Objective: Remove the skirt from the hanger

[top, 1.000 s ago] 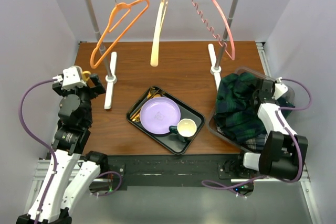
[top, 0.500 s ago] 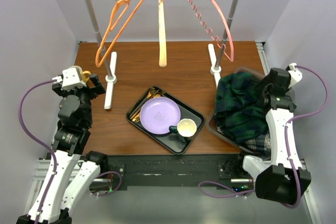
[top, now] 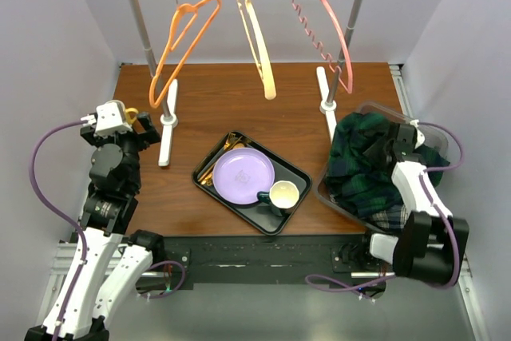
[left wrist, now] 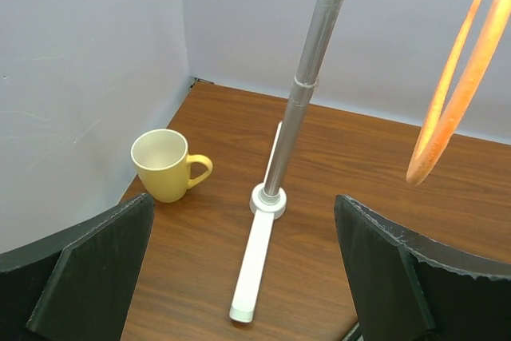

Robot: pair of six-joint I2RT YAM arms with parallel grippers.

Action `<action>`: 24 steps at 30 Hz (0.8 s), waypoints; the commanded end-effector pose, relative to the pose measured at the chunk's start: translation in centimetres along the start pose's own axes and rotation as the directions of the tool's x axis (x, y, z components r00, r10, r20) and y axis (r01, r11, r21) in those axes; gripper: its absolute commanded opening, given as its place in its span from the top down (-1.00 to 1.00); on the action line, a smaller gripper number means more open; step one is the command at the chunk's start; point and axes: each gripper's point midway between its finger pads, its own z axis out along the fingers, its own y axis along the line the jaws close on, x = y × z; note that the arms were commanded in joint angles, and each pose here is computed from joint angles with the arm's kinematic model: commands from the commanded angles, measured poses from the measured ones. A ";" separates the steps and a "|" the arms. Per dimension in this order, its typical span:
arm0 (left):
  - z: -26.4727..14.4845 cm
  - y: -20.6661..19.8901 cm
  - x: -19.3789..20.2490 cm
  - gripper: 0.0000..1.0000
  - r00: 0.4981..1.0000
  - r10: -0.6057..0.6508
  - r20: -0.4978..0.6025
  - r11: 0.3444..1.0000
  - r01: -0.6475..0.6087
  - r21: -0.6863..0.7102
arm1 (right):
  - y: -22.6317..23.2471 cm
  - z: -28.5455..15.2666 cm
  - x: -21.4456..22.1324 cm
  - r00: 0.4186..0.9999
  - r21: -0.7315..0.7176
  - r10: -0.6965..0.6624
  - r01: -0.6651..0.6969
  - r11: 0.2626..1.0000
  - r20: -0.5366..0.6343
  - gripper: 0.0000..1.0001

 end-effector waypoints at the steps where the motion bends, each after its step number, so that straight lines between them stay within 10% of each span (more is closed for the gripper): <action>1: 0.1 -0.7 -1.0 -1.00 0.999 -0.028 0.043 0.999 0.027 0.025 | -1.6 2.7 -1.5 0.995 0.093 -0.085 0.080 0.992 0.058 0.08; 5: 0.1 -1.2 -1.0 -1.00 0.999 -0.021 0.037 0.998 0.019 0.055 | -1.1 0.8 -4.3 0.981 0.106 -0.131 0.116 0.988 0.141 0.03; 16: -3.8 -8.6 -4.6 -1.00 0.992 -0.127 -0.024 0.867 0.123 0.482 | 2.9 -8.2 -3.8 0.983 -0.078 -0.131 0.142 0.987 0.125 -0.97; 24: -7.0 -10.5 -4.9 -1.00 0.988 -0.133 -0.084 0.768 0.156 0.621 | 9.0 -16.8 -1.2 0.973 -0.387 -0.204 0.229 0.893 0.106 -0.97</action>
